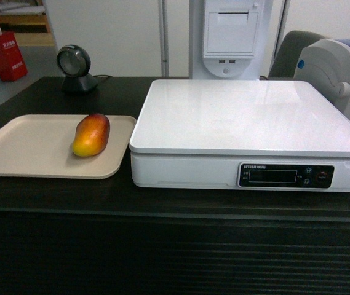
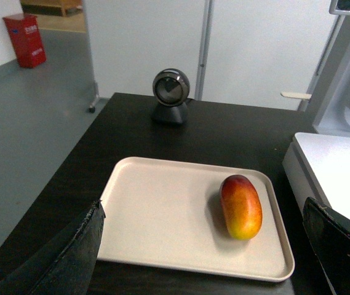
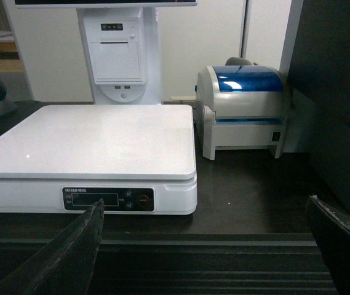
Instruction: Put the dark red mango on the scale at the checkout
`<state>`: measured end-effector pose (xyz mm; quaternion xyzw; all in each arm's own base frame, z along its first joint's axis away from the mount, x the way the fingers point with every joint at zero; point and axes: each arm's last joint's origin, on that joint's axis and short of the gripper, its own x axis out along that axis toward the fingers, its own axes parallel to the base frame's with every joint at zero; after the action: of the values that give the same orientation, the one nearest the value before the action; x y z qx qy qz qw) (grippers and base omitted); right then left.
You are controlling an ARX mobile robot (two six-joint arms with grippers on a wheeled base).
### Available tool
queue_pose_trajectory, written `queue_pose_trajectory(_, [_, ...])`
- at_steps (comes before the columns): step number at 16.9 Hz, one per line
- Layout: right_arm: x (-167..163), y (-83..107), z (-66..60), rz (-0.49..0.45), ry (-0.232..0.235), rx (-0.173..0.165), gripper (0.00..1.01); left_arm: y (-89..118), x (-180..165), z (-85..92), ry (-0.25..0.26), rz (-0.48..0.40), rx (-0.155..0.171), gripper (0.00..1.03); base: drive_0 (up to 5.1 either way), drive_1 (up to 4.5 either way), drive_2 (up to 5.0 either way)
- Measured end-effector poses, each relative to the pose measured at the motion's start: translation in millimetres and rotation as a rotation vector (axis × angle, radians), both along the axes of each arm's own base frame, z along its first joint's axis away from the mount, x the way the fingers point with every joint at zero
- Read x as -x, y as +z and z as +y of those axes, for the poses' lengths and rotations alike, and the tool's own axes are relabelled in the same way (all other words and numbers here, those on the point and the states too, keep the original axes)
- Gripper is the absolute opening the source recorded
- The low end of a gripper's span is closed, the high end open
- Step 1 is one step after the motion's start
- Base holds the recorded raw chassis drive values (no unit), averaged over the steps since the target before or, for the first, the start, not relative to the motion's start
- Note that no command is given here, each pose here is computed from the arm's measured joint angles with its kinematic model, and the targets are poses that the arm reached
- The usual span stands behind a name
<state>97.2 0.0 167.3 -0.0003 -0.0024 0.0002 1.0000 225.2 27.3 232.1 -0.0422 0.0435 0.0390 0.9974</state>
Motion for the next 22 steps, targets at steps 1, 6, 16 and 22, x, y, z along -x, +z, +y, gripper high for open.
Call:
queue_pose_trajectory(1, [0.0, 0.0, 0.0, 0.000, 0.000, 0.000, 0.98, 0.2, -25.0, -0.5, -0.036, 0.037, 0.001, 0.98, 0.0, 0.00, 0.0])
queue_pose_trajectory(6, [0.0, 0.0, 0.0, 0.000, 0.000, 0.000, 0.98, -28.0, -135.2, -16.3, -0.153, 0.273, 0.013, 0.98, 0.0, 0.00, 0.0])
queue_pose_trajectory(16, [0.0, 0.0, 0.0, 0.000, 0.000, 0.000, 0.98, -83.8, -240.6, -50.5, -0.181, 0.529, -0.008, 0.98, 0.0, 0.00, 0.0])
queue_pose_trajectory(22, [0.0, 0.0, 0.0, 0.000, 0.000, 0.000, 0.98, -128.5, -276.5, -50.9, -0.134, 0.736, 0.039, 0.98, 0.0, 0.00, 0.0])
